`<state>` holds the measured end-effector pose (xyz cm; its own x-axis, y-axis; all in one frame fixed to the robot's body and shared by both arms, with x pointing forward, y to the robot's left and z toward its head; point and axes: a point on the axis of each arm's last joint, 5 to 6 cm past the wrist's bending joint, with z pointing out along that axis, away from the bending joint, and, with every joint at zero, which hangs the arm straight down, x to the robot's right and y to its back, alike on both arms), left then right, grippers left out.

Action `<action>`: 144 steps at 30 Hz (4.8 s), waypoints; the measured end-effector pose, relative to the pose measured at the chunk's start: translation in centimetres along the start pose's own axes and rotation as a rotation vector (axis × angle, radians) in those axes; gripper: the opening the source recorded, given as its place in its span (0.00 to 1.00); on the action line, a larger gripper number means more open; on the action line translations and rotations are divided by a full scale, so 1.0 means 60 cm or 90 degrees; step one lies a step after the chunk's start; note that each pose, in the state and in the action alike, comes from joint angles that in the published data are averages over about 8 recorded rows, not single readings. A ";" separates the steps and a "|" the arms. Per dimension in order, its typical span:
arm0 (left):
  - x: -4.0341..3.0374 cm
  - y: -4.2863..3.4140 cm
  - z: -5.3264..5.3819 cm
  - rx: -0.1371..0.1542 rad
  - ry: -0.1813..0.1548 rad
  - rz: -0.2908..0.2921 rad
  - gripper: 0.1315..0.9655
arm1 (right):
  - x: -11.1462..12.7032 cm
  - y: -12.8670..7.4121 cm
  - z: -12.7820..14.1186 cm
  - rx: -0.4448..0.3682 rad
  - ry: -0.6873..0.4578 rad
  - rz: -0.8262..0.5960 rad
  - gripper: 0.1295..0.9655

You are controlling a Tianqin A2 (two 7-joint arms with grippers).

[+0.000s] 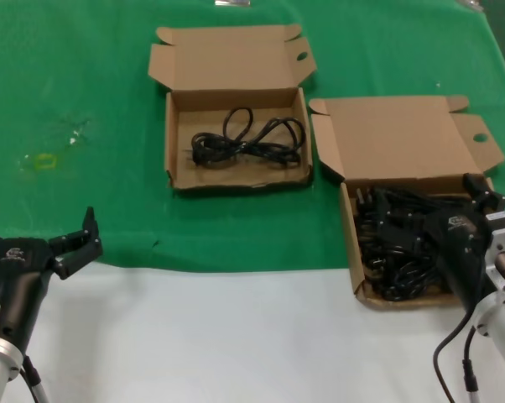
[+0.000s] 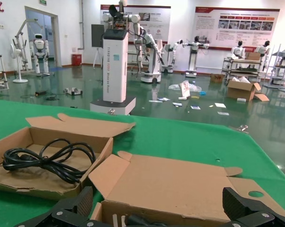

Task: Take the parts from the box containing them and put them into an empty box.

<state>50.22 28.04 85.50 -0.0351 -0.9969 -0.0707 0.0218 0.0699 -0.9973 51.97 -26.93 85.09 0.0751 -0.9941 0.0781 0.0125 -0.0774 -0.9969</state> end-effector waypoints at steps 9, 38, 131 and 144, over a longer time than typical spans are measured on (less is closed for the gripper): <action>0.000 0.000 0.000 0.000 0.000 0.000 1.00 | 0.000 0.000 0.000 0.000 0.000 0.000 1.00; 0.000 0.000 0.000 0.000 0.000 0.000 1.00 | 0.000 0.000 0.000 0.000 0.000 0.000 1.00; 0.000 0.000 0.000 0.000 0.000 0.000 1.00 | 0.000 0.000 0.000 0.000 0.000 0.000 1.00; 0.000 0.000 0.000 0.000 0.000 0.000 1.00 | 0.000 0.000 0.000 0.000 0.000 0.000 1.00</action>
<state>50.22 28.04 85.50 -0.0351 -0.9969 -0.0706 0.0218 0.0699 -0.9973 51.97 -26.93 85.09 0.0751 -0.9941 0.0781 0.0125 -0.0774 -0.9969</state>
